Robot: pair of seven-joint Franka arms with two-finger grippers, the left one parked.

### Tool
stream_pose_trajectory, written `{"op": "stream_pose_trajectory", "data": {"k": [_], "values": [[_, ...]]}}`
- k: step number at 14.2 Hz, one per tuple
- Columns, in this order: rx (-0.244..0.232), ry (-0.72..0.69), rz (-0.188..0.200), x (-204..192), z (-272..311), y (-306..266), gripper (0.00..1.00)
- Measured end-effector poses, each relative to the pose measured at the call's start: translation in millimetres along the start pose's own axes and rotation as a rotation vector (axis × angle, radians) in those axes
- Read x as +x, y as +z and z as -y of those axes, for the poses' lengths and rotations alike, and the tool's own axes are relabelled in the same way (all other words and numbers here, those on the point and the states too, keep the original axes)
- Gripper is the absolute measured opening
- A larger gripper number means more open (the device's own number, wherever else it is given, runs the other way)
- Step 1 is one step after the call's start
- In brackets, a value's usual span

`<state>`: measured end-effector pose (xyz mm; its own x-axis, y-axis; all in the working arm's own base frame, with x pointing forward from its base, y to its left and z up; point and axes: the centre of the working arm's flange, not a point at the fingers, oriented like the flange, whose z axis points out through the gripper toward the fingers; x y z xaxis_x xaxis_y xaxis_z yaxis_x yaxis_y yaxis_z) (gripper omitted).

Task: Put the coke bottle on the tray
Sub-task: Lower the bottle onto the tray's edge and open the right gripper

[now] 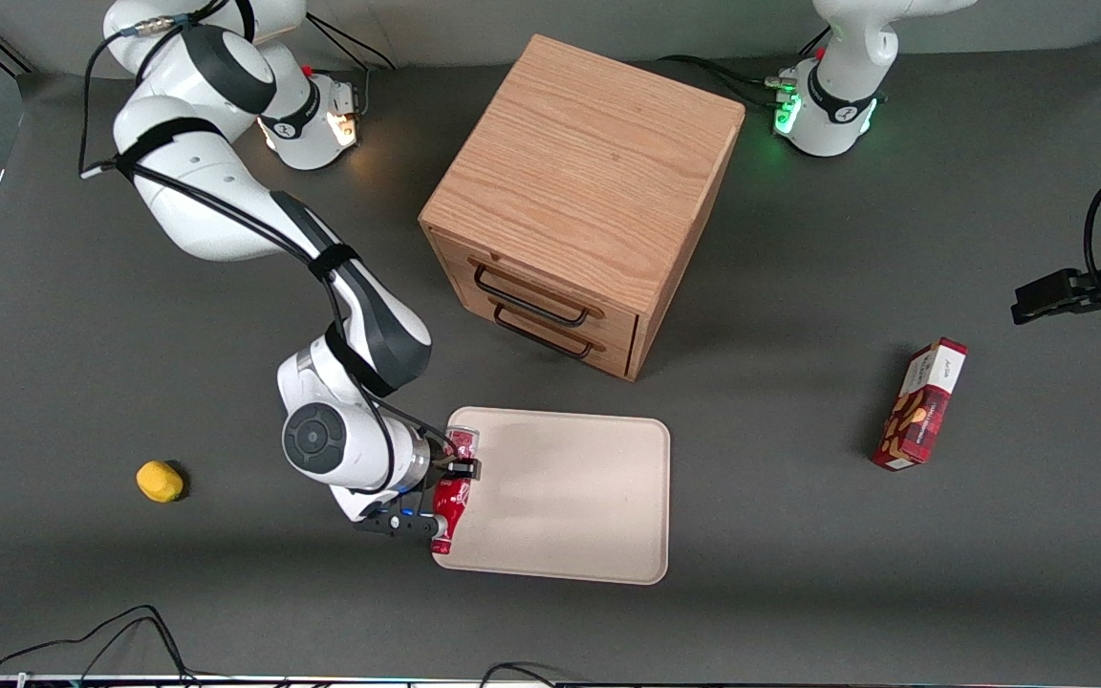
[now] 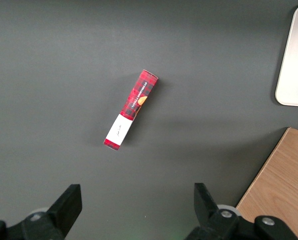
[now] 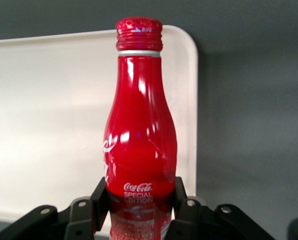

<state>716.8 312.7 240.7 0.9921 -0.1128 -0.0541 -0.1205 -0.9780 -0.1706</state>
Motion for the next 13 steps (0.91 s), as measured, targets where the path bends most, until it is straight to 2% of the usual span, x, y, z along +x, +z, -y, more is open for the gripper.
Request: {"op": "stream_pose_trajectory", "data": {"k": [4, 9, 10, 13], "values": [[0.0, -0.01, -0.014, -3, -2, 33, 0.53], [-0.019, -0.012, -0.014, -6, -5, 48, 0.53], [-0.019, -0.012, -0.015, -6, -5, 48, 0.59], [-0.018, -0.002, -0.042, -1, -7, 45, 0.88]]}}
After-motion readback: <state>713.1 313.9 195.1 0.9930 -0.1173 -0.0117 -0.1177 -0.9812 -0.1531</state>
